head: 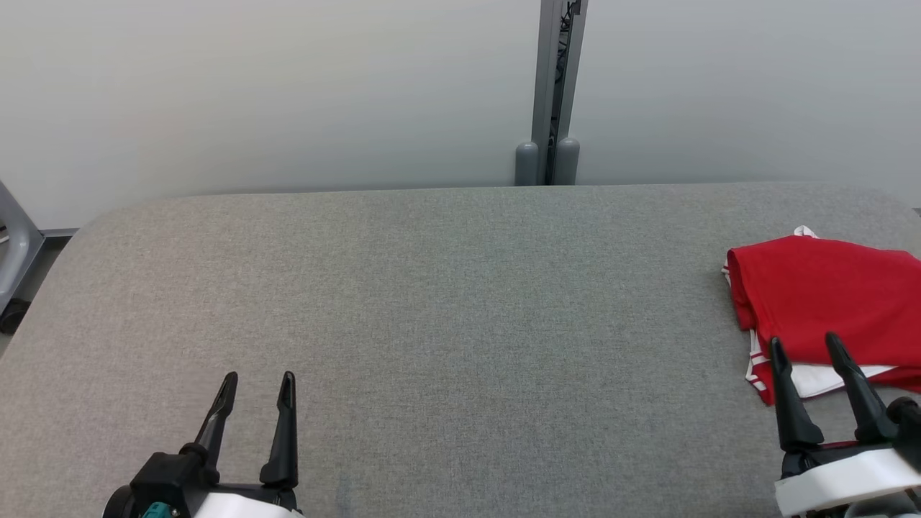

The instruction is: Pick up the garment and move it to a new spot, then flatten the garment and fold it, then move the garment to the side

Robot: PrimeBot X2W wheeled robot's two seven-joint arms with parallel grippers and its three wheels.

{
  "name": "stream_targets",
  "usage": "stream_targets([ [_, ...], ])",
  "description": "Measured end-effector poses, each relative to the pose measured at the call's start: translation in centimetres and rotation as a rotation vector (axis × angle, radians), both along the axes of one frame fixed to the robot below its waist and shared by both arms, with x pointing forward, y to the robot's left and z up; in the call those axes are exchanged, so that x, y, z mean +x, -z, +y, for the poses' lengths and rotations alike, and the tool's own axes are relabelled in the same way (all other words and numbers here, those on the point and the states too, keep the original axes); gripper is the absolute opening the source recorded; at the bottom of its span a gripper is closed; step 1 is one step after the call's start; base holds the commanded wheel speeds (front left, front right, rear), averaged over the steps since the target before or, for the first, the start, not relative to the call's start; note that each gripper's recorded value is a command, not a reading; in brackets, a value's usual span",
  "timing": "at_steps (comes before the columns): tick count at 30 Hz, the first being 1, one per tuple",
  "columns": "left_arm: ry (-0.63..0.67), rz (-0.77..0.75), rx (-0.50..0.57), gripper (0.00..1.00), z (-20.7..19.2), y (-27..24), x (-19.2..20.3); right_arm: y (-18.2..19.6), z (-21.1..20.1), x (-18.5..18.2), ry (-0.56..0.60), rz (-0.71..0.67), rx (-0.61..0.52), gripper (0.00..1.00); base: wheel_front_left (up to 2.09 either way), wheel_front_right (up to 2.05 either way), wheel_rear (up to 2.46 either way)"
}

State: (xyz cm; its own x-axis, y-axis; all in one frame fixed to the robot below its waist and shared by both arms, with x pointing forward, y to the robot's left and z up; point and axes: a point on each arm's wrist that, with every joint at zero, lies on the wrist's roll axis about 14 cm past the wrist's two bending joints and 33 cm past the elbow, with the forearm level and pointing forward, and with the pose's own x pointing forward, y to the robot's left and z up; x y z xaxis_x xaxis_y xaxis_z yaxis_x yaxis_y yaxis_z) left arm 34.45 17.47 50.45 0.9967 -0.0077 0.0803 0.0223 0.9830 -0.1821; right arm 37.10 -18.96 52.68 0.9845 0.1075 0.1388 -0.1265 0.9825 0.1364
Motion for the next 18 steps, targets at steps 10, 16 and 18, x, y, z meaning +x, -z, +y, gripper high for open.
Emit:
stream_targets([
  [10, 0.007, 0.005, 0.005, 1.0, -0.29, 0.12, 0.37, -0.13, 0.43, -0.17, -0.012, -0.004, 0.005, 1.0, 0.0, 0.0, 0.0],
  [16, 0.008, 0.0, 0.006, 1.0, -0.41, -0.04, 0.48, 0.04, 0.5, -0.23, -0.01, 0.0, 0.01, 1.0, 0.0, 0.0, 0.0],
  [18, 0.01, 0.001, 0.005, 1.0, -0.45, -0.03, 0.48, 0.13, 0.53, -0.25, -0.01, 0.003, 0.01, 1.0, 0.0, 0.0, 0.0],
])
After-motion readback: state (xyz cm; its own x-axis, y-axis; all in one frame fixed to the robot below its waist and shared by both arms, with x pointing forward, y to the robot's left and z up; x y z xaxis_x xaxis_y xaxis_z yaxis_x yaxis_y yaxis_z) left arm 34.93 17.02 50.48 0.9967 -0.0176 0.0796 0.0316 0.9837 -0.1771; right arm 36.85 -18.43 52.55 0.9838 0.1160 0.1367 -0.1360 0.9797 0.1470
